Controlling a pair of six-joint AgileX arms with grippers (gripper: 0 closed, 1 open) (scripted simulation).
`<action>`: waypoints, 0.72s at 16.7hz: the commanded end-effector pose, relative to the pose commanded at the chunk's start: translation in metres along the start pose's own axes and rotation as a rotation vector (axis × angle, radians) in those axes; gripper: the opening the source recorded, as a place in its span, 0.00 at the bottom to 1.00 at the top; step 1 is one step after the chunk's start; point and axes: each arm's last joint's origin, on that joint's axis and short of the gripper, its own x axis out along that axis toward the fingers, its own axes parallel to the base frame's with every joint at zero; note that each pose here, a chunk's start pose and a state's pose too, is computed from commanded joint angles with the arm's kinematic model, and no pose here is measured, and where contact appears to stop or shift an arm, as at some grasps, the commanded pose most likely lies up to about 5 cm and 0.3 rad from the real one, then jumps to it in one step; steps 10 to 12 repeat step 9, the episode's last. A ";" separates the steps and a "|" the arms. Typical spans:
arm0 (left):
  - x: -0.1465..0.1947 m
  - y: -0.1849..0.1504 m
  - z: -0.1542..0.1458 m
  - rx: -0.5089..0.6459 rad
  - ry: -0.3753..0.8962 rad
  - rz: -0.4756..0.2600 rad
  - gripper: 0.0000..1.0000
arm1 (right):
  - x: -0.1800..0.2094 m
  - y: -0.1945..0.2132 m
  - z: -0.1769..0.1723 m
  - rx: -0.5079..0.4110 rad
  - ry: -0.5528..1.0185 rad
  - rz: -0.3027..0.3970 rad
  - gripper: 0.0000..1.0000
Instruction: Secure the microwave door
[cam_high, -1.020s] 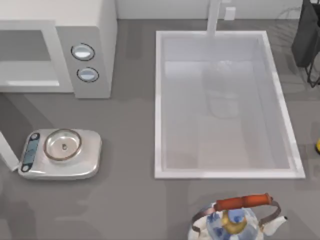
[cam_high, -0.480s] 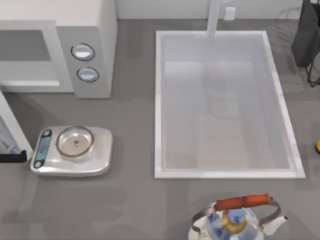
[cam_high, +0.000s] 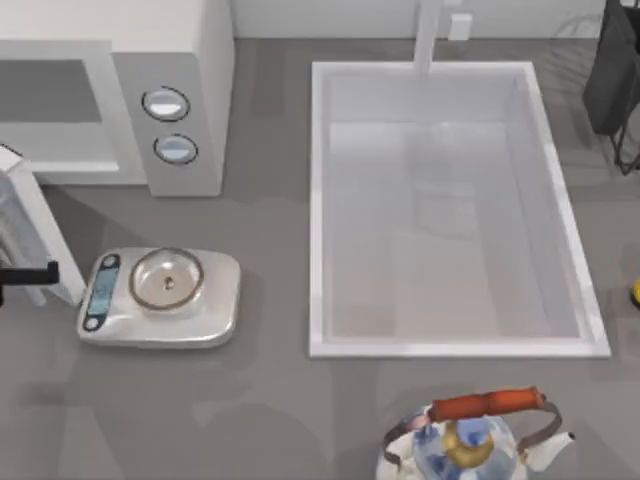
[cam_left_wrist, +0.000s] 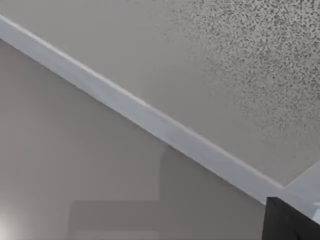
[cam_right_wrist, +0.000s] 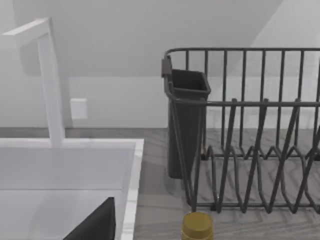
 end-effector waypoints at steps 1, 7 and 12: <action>0.010 0.000 0.006 0.000 0.009 -0.001 0.00 | 0.000 0.000 0.000 0.000 0.000 0.000 1.00; 0.056 -0.002 0.033 0.000 0.007 0.000 0.00 | 0.000 0.000 0.000 0.000 0.000 0.000 1.00; 0.058 -0.002 0.035 0.000 0.004 0.000 0.00 | 0.000 0.000 0.000 0.000 0.000 0.000 1.00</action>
